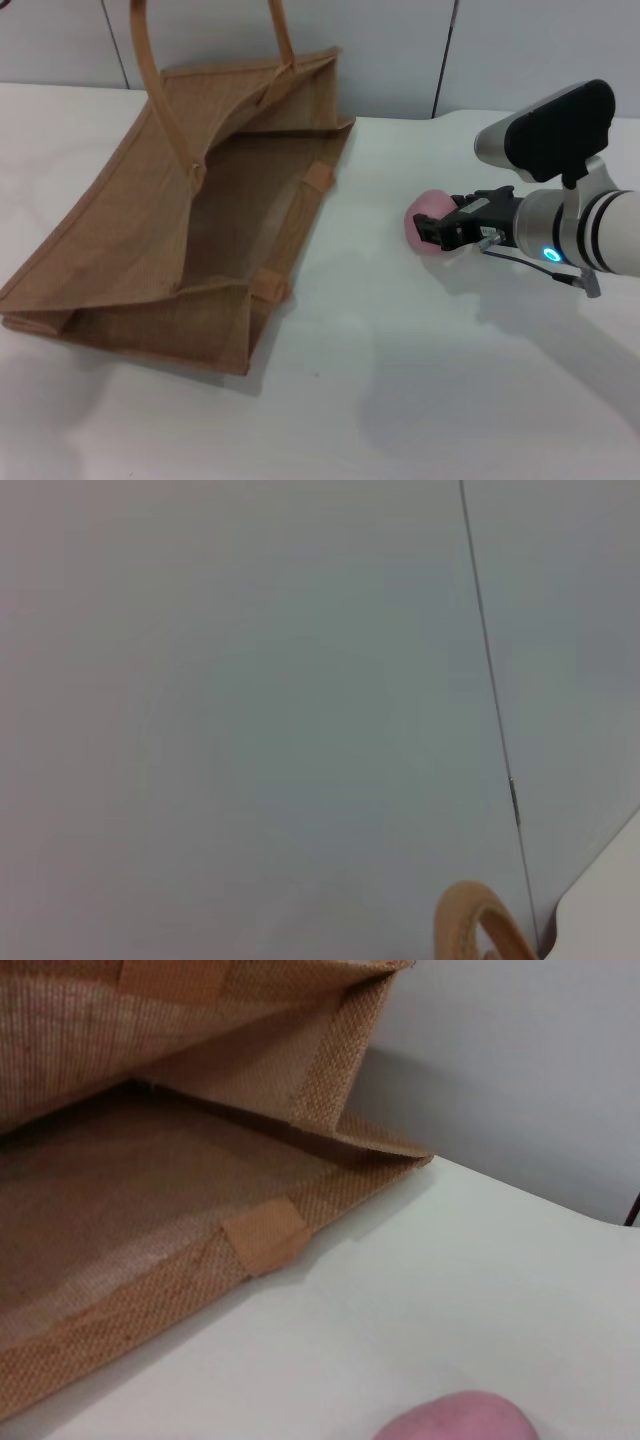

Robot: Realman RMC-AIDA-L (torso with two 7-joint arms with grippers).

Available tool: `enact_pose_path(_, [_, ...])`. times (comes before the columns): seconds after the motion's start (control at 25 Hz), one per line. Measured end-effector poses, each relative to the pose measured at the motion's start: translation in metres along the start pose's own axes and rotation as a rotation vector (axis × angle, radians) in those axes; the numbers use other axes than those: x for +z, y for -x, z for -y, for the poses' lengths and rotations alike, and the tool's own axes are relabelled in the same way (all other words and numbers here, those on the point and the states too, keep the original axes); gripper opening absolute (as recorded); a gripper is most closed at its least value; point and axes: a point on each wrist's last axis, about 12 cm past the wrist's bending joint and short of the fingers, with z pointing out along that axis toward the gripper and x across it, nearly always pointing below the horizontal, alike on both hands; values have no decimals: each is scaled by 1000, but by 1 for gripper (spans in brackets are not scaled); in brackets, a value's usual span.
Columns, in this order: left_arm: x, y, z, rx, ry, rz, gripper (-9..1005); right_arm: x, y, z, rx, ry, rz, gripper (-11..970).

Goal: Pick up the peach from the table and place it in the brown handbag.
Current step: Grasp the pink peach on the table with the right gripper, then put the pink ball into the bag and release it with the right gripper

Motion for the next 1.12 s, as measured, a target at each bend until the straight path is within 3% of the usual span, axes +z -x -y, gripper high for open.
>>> enact_pose_path(0.72, [-1, 1, -1, 3, 9, 5, 124, -7, 23, -5, -37, 19, 53, 451])
enact_pose_path(1.12, [6, 20, 6, 36, -18, 45, 124, -9, 54, -33, -158, 90, 105, 389])
